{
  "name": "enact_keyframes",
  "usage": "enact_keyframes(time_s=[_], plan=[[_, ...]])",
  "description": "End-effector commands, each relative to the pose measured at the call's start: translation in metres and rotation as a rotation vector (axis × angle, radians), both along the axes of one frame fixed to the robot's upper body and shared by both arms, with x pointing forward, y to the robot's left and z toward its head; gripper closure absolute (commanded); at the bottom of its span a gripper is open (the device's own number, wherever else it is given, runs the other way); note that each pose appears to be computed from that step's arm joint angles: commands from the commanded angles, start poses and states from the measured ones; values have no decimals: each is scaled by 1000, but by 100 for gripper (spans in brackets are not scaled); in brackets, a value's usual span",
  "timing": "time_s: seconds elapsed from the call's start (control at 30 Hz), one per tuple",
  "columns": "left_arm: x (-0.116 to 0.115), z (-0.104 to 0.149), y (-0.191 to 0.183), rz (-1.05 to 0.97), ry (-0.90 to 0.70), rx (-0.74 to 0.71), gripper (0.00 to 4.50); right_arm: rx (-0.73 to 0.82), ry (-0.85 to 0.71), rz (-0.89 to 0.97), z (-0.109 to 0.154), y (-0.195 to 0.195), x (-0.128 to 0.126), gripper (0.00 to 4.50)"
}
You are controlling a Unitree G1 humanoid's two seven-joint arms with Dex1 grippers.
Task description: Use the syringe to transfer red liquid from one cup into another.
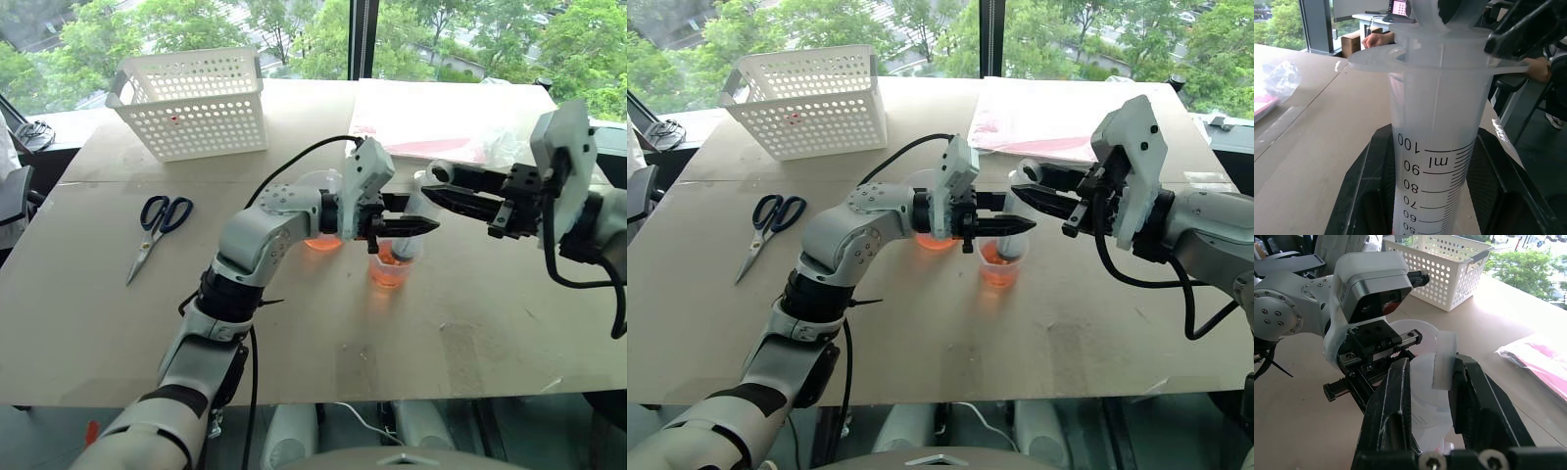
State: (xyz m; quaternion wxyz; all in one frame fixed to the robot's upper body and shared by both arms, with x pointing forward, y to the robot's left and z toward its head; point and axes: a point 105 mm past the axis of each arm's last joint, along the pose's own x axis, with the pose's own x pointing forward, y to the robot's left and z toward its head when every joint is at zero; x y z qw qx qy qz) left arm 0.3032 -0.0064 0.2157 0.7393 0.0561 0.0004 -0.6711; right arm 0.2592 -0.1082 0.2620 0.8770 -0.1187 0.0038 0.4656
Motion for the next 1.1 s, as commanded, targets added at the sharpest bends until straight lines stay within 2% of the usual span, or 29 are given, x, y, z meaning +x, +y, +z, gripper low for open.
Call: enact_keyframes(time_s=[0.03,0.13,0.2,0.3,0.4,0.57,0.7,0.77,0.9,1.03,1.1], plan=[[-3,51,5,4,-160,-153,306,-67,132,116,-33,18,-13,390],[-2,50,7,9,-162,-151,306,-53,112,116,-30,18,-10,390],[-2,49,8,13,-163,-147,306,-25,108,125,-25,16,-9,282],[-3,49,8,15,-162,-145,306,-17,101,127,-22,13,-8,157],[-4,50,8,17,-162,-147,306,-12,81,108,-17,7,-6,7],[-5,62,13,22,-150,-190,306,118,-26,117,14,-10,-12,3],[-5,73,18,36,-135,-232,306,220,-28,151,28,-23,-25,3],[-5,84,22,44,-141,-261,306,255,-43,141,35,-30,-28,3],[-1,116,37,100,-31,-403,306,363,-78,105,49,-45,-28,3],[8,137,62,226,73,-462,306,409,-61,87,49,-51,-27,3],[5,153,81,281,100,-478,306,390,-27,78,38,-51,-26,3]])
